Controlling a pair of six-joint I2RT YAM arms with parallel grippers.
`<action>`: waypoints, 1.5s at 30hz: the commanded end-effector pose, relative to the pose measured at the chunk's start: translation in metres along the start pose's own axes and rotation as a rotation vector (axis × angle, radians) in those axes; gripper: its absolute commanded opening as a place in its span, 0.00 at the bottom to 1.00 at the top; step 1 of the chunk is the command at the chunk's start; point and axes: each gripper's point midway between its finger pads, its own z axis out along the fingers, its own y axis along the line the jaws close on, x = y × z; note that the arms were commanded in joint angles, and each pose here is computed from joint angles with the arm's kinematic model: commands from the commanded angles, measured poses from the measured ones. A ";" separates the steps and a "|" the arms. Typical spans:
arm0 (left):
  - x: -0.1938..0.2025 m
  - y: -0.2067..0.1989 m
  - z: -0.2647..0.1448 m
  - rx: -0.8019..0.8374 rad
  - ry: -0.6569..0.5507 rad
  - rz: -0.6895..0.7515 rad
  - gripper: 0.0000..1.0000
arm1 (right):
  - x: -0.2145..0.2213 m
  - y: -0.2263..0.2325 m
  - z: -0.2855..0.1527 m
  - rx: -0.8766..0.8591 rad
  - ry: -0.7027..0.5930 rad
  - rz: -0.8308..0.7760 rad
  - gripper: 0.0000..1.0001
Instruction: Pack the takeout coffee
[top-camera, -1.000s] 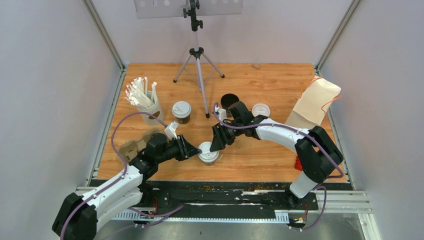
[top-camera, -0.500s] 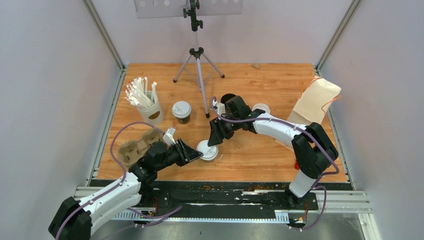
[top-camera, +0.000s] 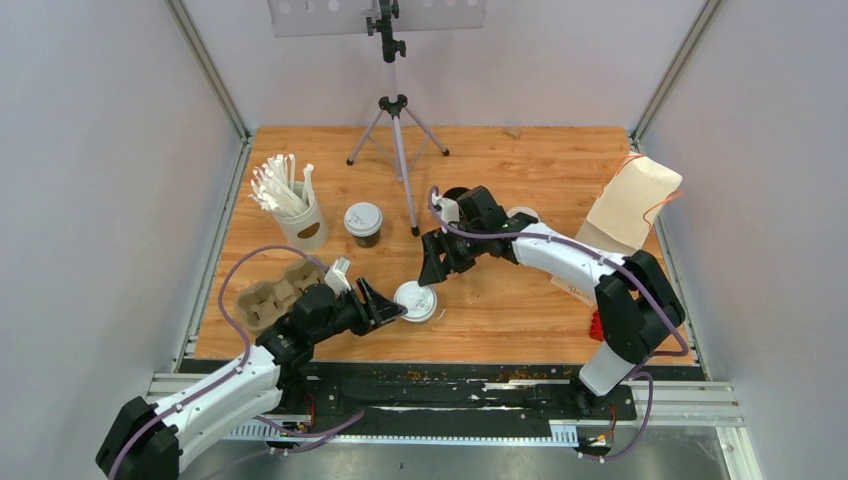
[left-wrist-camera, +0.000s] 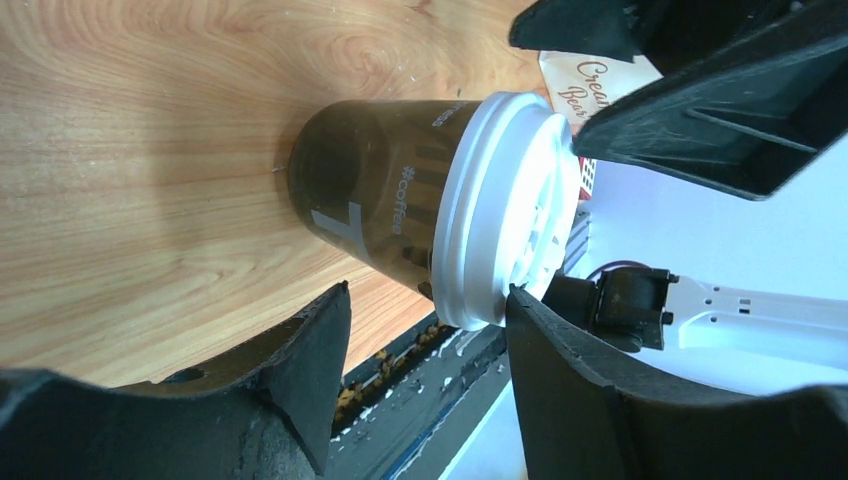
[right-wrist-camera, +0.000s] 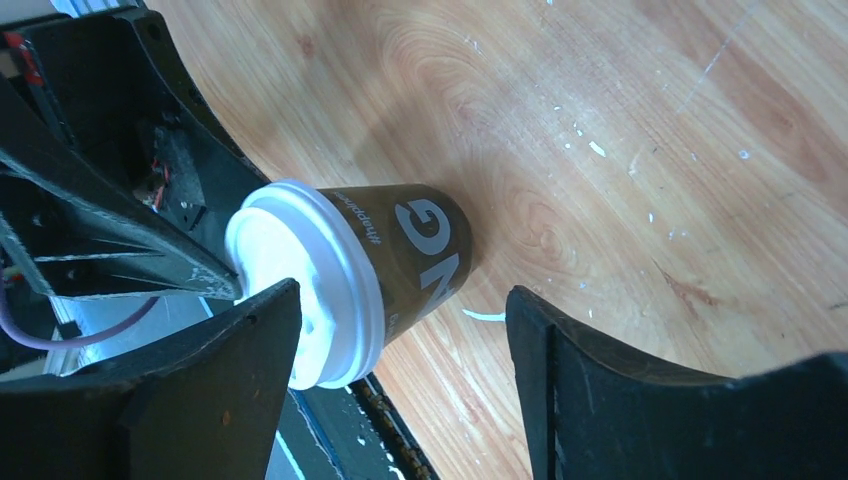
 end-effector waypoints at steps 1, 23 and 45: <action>-0.014 -0.013 -0.004 -0.012 -0.043 0.080 0.67 | -0.019 0.015 -0.028 0.027 -0.104 0.013 0.76; -0.059 -0.030 0.001 -0.116 0.026 0.387 0.69 | -0.002 0.027 -0.035 0.042 -0.219 0.216 0.64; -0.056 -0.023 0.023 0.005 0.066 0.362 0.61 | 0.034 -0.002 0.005 0.062 -0.107 0.226 0.43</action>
